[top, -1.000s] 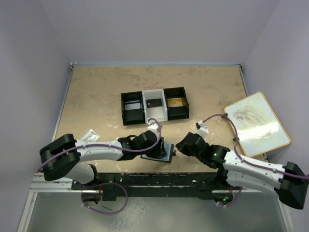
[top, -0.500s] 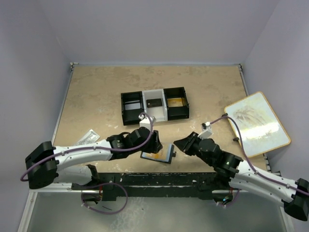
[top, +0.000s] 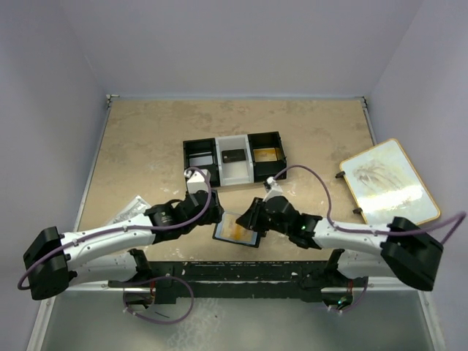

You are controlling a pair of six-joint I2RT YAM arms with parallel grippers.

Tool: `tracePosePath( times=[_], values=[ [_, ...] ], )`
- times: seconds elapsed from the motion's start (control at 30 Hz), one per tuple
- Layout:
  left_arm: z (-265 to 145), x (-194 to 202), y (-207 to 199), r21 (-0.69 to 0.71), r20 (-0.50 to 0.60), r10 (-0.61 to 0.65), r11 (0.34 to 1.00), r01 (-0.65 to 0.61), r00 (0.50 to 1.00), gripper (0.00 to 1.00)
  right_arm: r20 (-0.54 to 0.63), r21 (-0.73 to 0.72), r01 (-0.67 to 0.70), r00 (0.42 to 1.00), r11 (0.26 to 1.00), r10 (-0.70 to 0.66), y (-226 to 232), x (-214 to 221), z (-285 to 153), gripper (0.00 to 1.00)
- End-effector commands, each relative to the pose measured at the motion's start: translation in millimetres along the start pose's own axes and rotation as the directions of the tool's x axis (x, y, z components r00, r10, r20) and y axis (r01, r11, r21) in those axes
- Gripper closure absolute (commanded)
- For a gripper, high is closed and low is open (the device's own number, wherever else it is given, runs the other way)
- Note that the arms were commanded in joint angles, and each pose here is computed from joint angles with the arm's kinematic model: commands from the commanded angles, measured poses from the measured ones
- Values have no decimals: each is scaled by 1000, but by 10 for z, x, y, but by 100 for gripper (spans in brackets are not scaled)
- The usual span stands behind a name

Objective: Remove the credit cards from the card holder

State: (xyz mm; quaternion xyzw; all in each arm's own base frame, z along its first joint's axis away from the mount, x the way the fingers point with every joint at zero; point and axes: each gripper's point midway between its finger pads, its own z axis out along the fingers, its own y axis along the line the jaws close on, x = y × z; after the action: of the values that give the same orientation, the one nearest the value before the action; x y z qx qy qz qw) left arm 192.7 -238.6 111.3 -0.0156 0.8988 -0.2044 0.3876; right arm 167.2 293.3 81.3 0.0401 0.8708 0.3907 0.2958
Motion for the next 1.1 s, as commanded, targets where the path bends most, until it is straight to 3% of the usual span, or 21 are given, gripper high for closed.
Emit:
tracePosePath(
  times=[0.0, 0.27, 0.47, 0.77, 1.07],
  values=[
    [48, -18, 124, -54, 16, -3, 999, 4, 1000, 53, -19, -101, 13, 1000, 995, -15, 304, -5, 201, 72],
    [126, 87, -17, 29, -28, 23, 999, -22, 999, 53, -137, 74, -47, 989, 996, 57, -255, 409, 421, 74],
    [177, 208, -206, 119, -90, 79, 991, -68, 993, 55, -83, 160, -140, 984, 977, 155, -641, 483, 301, 77],
    [344, 385, -193, 103, -161, 157, 985, -141, 974, 60, -57, 89, -187, 980, 978, 192, -624, 428, 250, 76],
    [351, 432, -173, 103, -172, 158, 985, -142, 972, 63, -52, 27, -231, 971, 973, 232, -613, 454, 245, 78]
  ],
)
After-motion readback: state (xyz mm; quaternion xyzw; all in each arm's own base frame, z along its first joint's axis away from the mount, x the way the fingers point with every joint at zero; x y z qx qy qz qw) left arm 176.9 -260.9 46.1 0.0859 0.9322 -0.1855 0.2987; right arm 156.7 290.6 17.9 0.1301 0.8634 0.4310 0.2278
